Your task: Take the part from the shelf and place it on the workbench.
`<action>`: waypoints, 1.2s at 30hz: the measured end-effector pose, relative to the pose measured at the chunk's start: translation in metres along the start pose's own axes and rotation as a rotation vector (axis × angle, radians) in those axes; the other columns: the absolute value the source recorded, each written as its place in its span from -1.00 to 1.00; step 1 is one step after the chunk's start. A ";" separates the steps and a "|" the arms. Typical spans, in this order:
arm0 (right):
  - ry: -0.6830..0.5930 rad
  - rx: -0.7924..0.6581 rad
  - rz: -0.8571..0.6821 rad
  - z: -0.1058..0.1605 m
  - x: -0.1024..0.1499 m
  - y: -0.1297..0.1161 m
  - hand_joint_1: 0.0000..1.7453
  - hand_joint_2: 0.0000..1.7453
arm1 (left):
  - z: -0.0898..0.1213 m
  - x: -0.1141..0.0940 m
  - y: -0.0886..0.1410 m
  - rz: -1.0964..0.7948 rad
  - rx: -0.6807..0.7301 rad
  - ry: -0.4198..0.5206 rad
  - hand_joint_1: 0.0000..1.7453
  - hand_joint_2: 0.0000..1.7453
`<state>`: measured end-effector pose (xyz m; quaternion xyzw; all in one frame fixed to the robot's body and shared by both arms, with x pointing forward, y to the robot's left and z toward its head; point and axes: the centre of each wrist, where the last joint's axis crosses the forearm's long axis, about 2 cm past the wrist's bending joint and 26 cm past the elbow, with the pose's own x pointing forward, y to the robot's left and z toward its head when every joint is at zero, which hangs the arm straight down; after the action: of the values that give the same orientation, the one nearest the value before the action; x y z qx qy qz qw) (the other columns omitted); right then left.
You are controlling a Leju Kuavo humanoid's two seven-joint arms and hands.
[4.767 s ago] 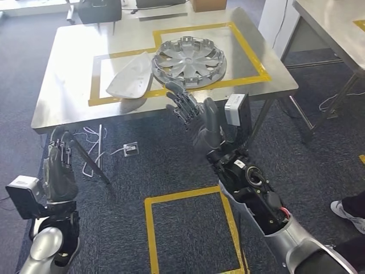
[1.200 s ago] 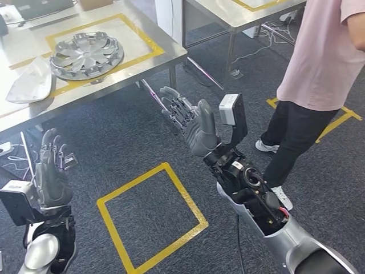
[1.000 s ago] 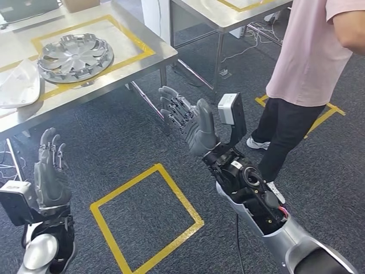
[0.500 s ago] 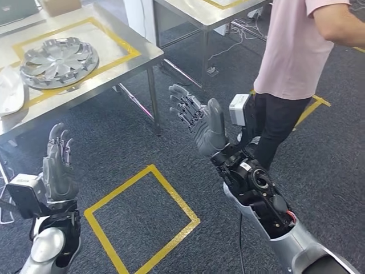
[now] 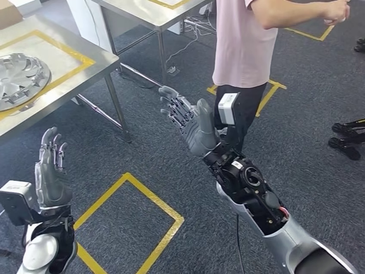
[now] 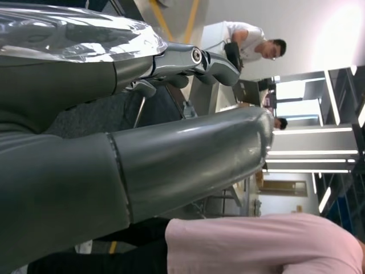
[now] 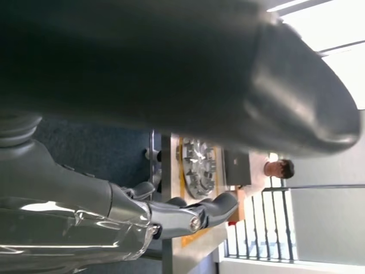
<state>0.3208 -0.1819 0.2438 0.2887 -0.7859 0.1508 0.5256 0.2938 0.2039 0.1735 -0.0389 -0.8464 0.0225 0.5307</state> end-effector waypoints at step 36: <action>-0.010 -0.009 -0.016 0.003 0.000 0.003 -1.00 -1.00 | -0.002 0.001 -0.003 0.016 -0.012 -0.021 -1.00 -1.00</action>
<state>0.3165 -0.1813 0.2431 0.2935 -0.7868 0.1417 0.5242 0.2949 0.2006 0.1758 -0.0483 -0.8517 0.0221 0.5213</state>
